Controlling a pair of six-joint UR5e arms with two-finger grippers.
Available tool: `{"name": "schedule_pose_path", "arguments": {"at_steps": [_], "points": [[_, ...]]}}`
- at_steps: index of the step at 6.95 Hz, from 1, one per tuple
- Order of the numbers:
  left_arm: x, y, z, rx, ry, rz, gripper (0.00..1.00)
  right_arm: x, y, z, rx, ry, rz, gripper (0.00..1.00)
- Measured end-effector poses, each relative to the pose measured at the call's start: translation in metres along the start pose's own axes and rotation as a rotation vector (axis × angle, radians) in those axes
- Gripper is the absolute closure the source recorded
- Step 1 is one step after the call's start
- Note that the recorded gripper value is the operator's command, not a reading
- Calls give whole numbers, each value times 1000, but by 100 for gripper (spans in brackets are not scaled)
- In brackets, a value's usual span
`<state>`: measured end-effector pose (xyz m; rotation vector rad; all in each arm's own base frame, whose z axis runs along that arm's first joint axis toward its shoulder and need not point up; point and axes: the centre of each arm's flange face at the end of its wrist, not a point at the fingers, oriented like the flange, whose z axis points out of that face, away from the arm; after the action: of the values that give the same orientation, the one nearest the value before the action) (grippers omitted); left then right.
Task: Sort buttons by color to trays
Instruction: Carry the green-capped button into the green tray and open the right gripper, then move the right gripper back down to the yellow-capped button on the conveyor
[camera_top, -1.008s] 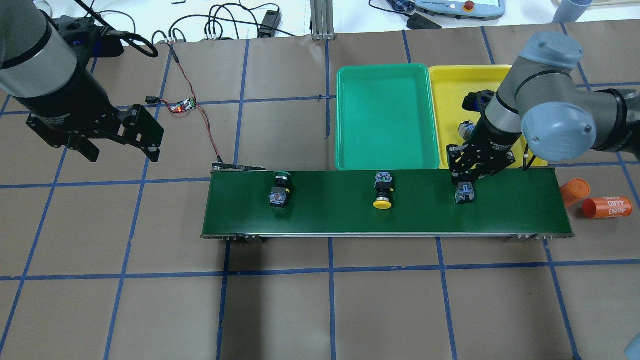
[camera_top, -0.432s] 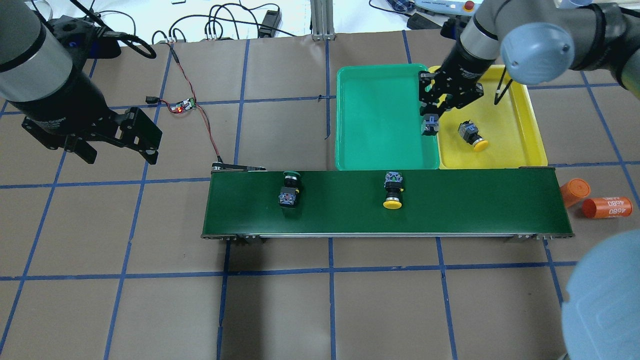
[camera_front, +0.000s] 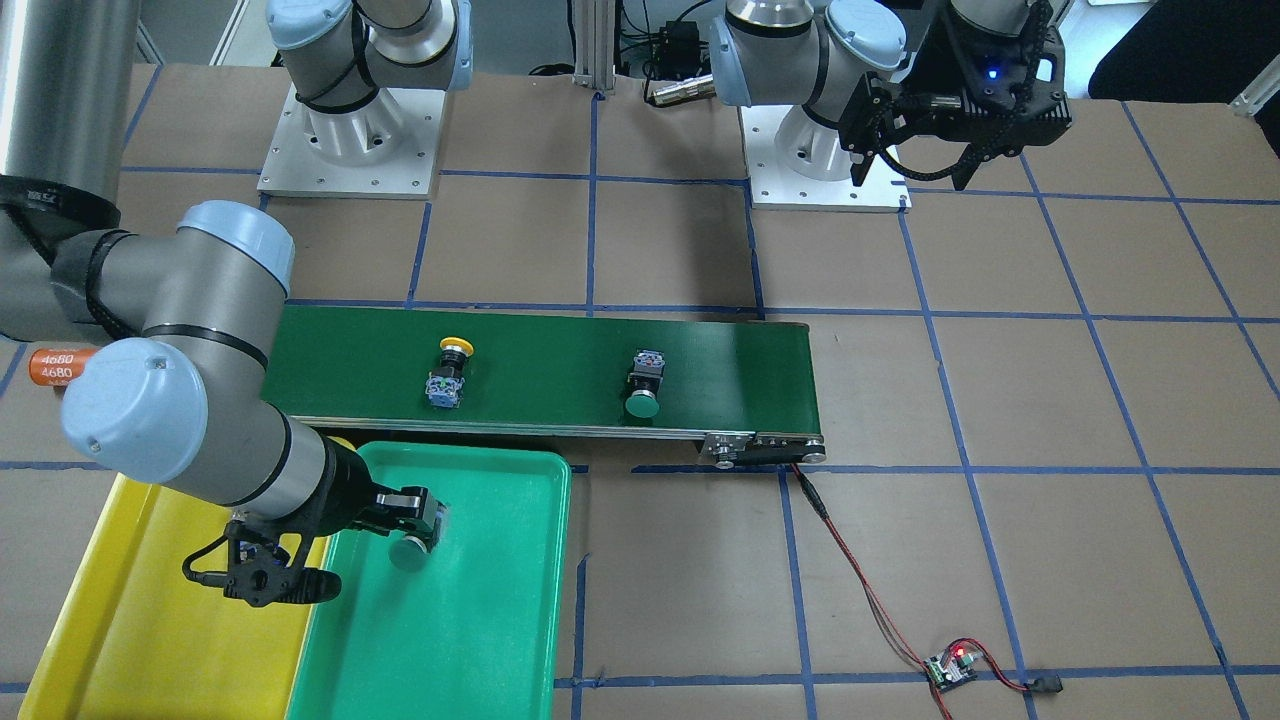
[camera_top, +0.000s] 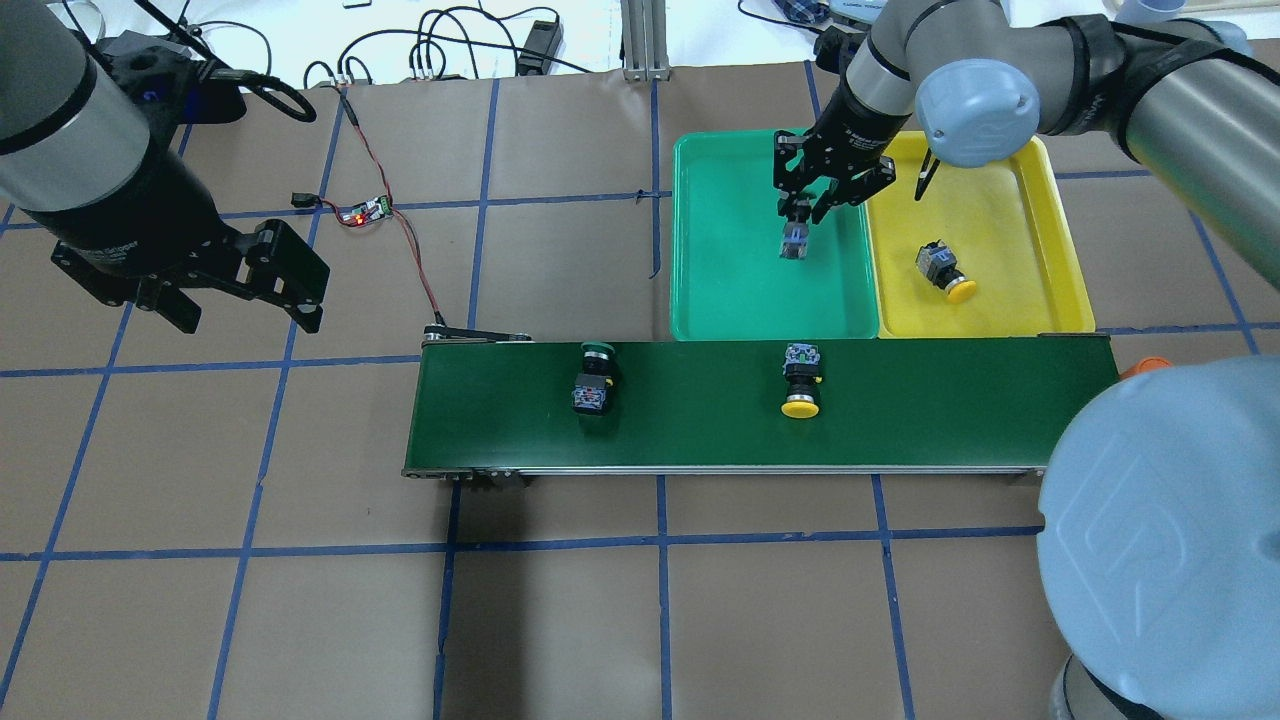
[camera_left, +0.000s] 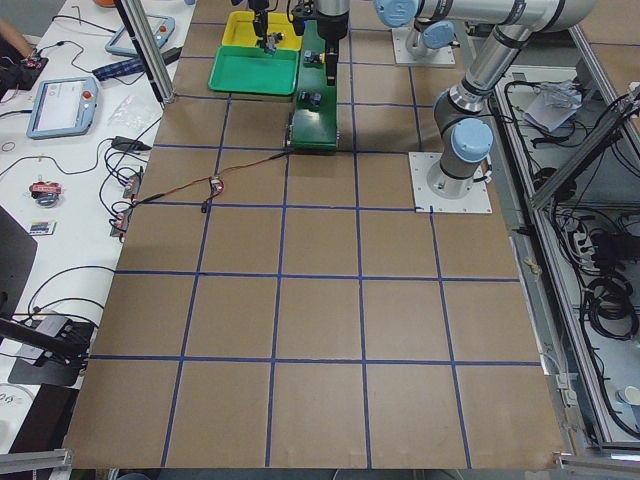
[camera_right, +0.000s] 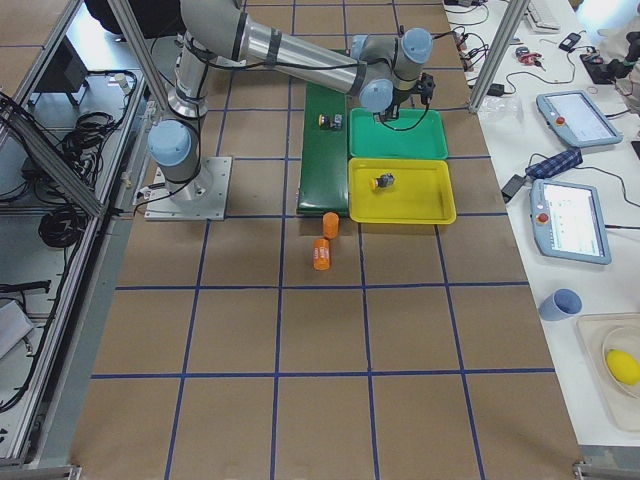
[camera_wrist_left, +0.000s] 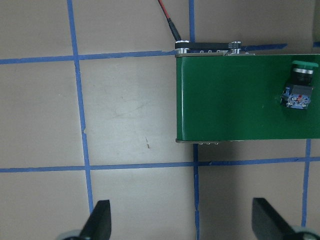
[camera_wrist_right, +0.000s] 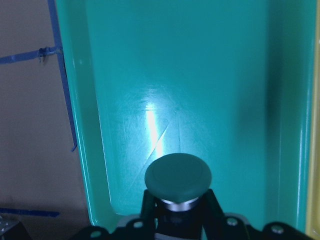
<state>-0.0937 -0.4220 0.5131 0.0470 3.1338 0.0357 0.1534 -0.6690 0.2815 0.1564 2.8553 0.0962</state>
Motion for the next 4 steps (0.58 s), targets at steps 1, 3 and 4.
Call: {"name": "schedule_pose_path", "arguments": {"at_steps": [1, 3, 4], "points": [[2, 1, 0, 3, 23, 1, 0, 5, 1, 6, -16, 5, 11, 0], [4, 1, 0, 4, 38, 10, 0, 27, 28, -10, -74, 113, -19, 4], [4, 1, 0, 3, 39, 12, 0, 57, 53, -20, -105, 173, -53, 9]]}}
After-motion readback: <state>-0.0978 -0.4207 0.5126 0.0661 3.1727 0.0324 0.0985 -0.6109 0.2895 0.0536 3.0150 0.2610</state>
